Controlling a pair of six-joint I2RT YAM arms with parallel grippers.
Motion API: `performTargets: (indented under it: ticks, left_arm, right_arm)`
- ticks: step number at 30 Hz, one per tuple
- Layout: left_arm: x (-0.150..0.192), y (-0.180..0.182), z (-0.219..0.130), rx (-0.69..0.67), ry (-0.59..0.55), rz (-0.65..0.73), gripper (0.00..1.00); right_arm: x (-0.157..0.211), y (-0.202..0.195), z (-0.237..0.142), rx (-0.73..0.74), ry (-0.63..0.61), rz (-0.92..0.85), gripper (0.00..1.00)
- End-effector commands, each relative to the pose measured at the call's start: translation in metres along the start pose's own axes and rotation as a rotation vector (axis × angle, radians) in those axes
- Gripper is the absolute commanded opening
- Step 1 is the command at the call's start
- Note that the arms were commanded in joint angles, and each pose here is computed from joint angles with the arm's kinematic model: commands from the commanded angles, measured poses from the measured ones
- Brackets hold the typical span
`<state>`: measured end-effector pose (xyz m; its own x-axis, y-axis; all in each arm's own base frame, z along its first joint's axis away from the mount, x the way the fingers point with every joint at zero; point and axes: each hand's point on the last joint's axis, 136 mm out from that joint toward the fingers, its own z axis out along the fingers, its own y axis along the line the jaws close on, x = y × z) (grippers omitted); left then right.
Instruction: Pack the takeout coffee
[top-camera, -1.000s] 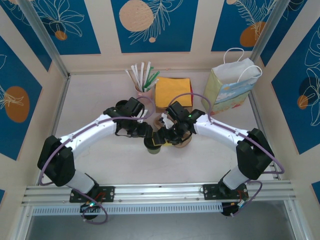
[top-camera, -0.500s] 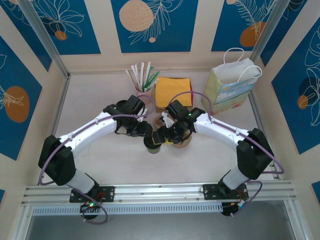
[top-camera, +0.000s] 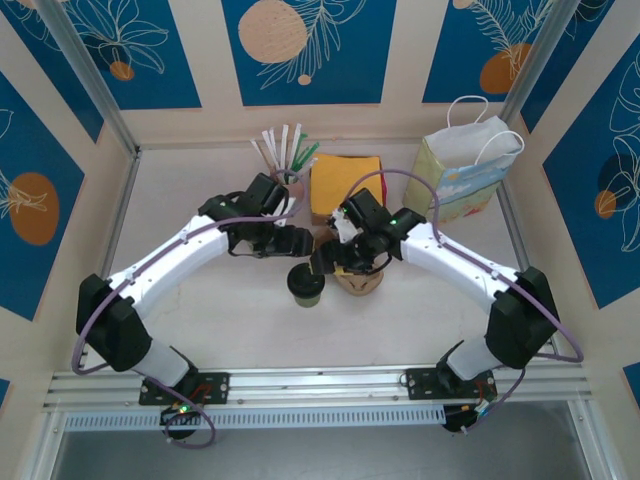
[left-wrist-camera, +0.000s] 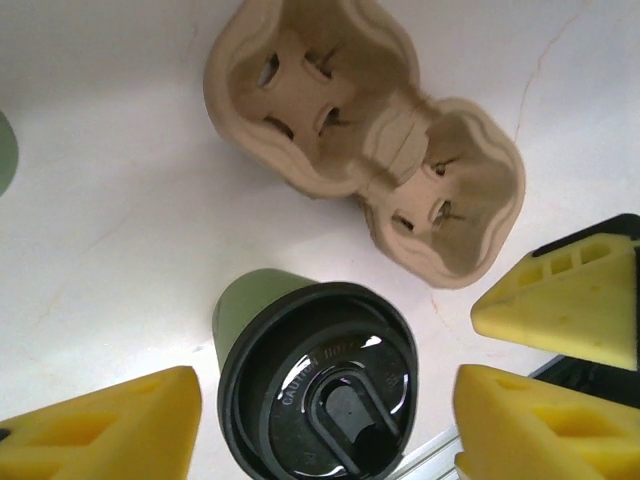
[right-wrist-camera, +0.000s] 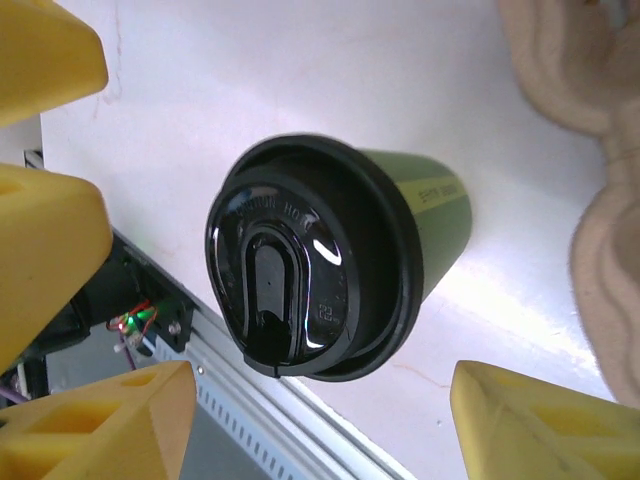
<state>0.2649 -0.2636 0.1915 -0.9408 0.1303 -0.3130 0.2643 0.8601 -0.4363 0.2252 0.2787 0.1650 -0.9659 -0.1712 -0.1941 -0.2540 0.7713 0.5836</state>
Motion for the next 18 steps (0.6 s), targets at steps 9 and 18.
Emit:
performTargets:
  ticks: [9,18]
  left_arm:
    - [-0.023,-0.016,-0.043,-0.012,-0.100,0.066,0.81]
    - [-0.033,-0.016,-0.064,-0.031,-0.155,0.123,1.00]
  right_arm:
    - [-0.042,-0.021,-0.064,0.168,-0.308,0.013,0.74]
    - [-0.058,-0.036,-0.091,0.310,-0.403,-0.003,0.80]
